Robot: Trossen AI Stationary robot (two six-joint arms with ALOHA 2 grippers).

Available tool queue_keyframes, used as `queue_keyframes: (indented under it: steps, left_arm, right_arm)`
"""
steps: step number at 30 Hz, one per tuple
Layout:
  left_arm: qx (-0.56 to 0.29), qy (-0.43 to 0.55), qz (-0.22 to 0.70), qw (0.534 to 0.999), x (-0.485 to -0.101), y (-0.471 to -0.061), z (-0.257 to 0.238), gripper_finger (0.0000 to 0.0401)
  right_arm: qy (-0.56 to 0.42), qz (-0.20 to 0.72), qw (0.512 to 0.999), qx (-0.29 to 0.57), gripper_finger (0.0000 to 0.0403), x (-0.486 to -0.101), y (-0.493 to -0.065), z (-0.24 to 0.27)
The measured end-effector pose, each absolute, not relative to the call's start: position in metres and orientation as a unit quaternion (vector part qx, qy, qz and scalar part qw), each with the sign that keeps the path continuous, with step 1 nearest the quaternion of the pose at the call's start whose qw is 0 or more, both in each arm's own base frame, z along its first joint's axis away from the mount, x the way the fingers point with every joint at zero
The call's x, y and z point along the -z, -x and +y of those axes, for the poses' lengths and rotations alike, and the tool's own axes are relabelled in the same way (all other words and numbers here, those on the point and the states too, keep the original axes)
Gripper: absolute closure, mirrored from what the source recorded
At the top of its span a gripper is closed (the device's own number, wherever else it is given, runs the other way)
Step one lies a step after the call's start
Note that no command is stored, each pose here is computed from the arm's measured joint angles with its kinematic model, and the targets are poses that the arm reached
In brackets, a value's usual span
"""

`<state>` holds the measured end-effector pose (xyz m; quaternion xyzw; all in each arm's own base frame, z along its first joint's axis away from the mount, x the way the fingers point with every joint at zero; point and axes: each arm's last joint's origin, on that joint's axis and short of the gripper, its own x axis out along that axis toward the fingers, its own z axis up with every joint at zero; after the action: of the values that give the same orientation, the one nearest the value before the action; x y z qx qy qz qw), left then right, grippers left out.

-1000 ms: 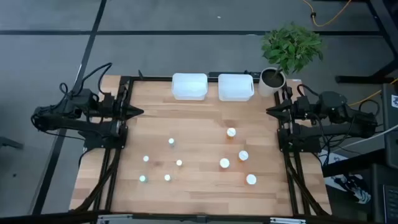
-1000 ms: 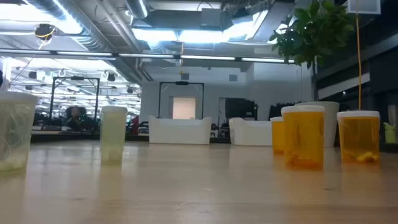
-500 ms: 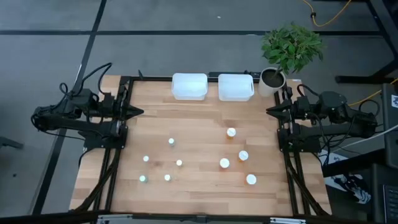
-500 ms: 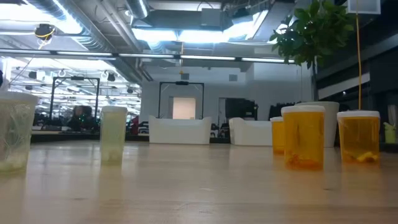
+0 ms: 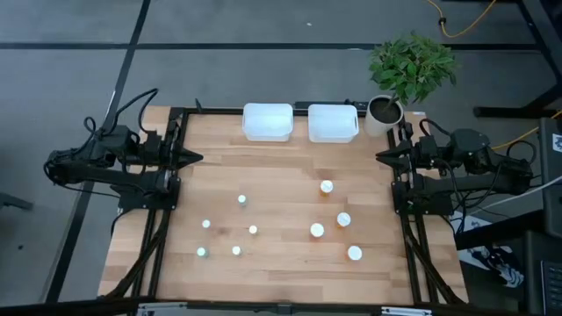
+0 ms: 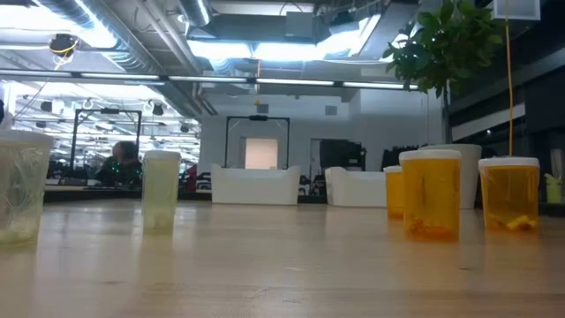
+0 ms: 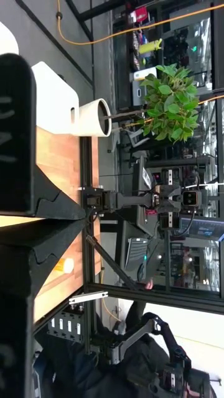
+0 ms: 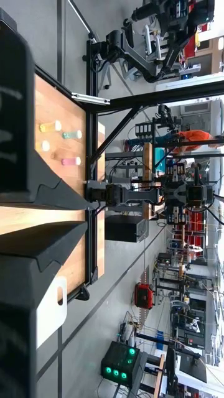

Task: Pick and place medicine bottles into bin by pill shape (circle, oval)

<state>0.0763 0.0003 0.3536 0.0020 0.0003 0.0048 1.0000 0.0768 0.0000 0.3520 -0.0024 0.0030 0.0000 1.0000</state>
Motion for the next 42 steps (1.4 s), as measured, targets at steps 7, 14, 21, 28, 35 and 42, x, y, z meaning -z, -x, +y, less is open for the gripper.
queue_keyframes:
  steps: [7,14,21,28,35,42]
  left_arm:
    - [-0.005,-0.002,0.000,1.000,-0.3537,-0.0762,0.0002,0.0401]
    - [-0.005,-0.002,0.000,1.000,-0.3536,-0.0762,0.0003,0.0401]
    - [-0.005,-0.002,0.000,1.000,-0.3536,-0.0762,0.0002,0.0401]
    - [-0.005,-0.002,0.000,1.000,-0.3537,-0.0762,0.0002,0.0401]
    - [-0.004,-0.002,0.000,1.000,-0.3536,-0.0762,0.0002,0.0401]
    - [-0.004,-0.002,0.000,1.000,-0.3537,-0.0762,0.0002,0.0401]
  right_arm:
    - [0.002,0.003,1.000,0.000,0.0360,-0.3520,-0.0768,0.0000]
    - [0.002,0.003,1.000,0.000,0.0360,-0.3520,-0.0768,0.0000]
    - [0.002,0.003,1.000,0.000,0.0360,-0.3520,-0.0768,0.0000]
    - [0.002,0.003,1.000,0.000,0.0360,-0.3519,-0.0768,0.0000]
    - [0.002,0.003,1.000,0.000,0.0360,-0.3520,-0.0768,0.0000]
    - [0.002,-0.005,1.000,0.000,0.0360,-0.3533,-0.0772,0.0000]
